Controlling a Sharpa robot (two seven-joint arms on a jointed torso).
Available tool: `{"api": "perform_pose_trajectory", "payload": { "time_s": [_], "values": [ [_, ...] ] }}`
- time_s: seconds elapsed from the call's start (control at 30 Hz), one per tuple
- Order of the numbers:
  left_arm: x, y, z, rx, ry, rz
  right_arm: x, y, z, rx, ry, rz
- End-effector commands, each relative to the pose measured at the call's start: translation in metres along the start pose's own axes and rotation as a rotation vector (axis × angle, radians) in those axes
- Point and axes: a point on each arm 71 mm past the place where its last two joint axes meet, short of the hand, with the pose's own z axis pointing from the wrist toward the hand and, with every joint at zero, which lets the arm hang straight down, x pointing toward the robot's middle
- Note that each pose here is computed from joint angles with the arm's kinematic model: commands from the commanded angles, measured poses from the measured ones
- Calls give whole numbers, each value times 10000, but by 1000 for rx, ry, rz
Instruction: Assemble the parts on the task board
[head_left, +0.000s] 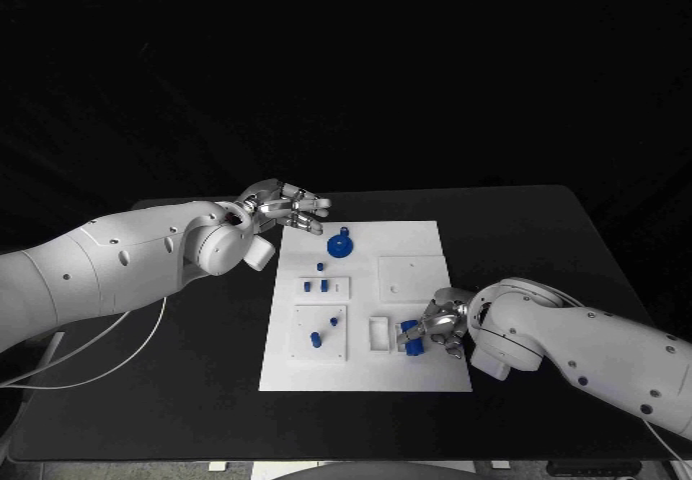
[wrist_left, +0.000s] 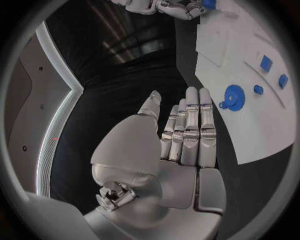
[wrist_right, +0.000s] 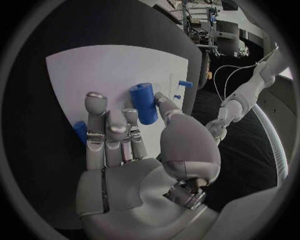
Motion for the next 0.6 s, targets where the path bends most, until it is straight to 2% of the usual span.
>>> {"api": "perform_pose_trajectory", "payload": {
  "time_s": [0.03,0.37,0.6],
  "values": [
    [23,-7,4,4,20,3,123,-145,48,78,24,-19],
    [13,-2,1,-1,19,5,87,-118,-39,59,40,44],
    [15,0,6,-4,19,5,32,-7,-138,25,59,72]
  ]
}}
